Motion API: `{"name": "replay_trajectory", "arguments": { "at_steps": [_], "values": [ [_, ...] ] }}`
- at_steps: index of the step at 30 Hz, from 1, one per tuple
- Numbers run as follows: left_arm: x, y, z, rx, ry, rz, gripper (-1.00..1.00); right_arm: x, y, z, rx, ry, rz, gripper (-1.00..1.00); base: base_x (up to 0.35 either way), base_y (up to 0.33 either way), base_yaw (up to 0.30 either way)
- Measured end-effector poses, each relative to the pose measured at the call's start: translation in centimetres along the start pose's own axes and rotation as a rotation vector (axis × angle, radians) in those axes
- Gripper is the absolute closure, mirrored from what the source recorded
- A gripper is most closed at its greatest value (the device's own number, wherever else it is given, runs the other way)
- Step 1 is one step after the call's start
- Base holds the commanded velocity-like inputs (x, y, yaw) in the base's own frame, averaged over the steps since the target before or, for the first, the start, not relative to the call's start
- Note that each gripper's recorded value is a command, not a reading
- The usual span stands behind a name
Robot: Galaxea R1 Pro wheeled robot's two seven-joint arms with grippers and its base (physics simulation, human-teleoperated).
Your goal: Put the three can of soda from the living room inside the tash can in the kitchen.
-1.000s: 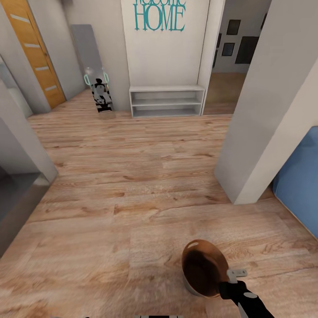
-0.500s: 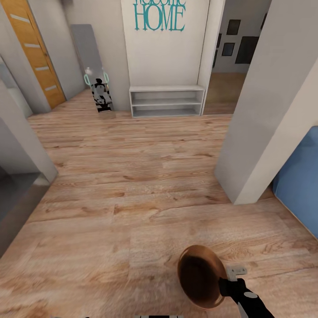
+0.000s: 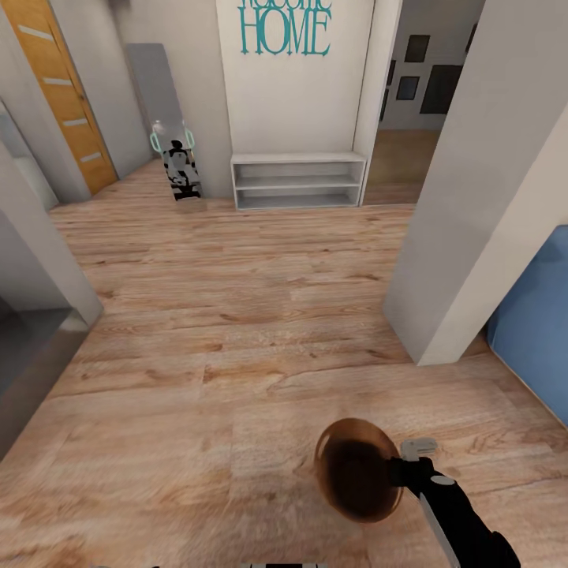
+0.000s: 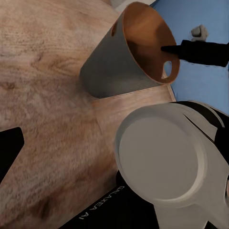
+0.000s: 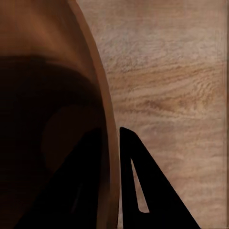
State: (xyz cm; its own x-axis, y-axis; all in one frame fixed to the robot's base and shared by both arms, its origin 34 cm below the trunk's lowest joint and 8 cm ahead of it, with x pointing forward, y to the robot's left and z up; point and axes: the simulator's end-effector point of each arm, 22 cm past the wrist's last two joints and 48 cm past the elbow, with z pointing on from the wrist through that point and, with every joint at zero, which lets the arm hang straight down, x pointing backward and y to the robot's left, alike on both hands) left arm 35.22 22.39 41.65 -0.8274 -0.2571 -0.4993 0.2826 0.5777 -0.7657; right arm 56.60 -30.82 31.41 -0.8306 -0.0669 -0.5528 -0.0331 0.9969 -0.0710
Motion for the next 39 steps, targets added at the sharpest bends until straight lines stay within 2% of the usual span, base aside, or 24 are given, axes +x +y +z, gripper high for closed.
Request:
{"name": "replay_trajectory", "arguments": {
  "at_steps": [9, 14, 19, 26, 39],
  "values": [
    [-0.2, 0.2, -0.3, -0.008, -0.008, 0.000, -1.00, -3.1, 0.2, -2.4, -0.001, 0.033, 0.004, 1.00, 0.000, 0.000, 0.000],
    [-0.3, 0.3, -0.4, -0.011, -0.011, 0.000, -1.00, -3.3, 0.3, -4.4, -0.002, 0.124, 0.011, 1.00, 0.000, 0.000, 0.000],
    [-0.4, 0.3, -0.4, -0.011, -0.012, 0.001, -1.00, -4.0, 0.6, -6.1, -0.002, 0.166, 0.014, 1.00, 0.000, 0.000, 0.000],
    [-0.5, 0.6, -0.7, -0.021, -0.019, 0.000, -1.00, -5.7, 0.7, -7.5, -0.004, 0.140, 0.014, 1.00, 0.000, 0.000, 0.000],
    [-0.7, 0.8, -0.9, -0.028, -0.025, 0.000, -1.00, -6.0, 0.7, -7.9, -0.003, 0.133, 0.014, 1.00, 0.000, 0.000, 0.000]
  ]
}}
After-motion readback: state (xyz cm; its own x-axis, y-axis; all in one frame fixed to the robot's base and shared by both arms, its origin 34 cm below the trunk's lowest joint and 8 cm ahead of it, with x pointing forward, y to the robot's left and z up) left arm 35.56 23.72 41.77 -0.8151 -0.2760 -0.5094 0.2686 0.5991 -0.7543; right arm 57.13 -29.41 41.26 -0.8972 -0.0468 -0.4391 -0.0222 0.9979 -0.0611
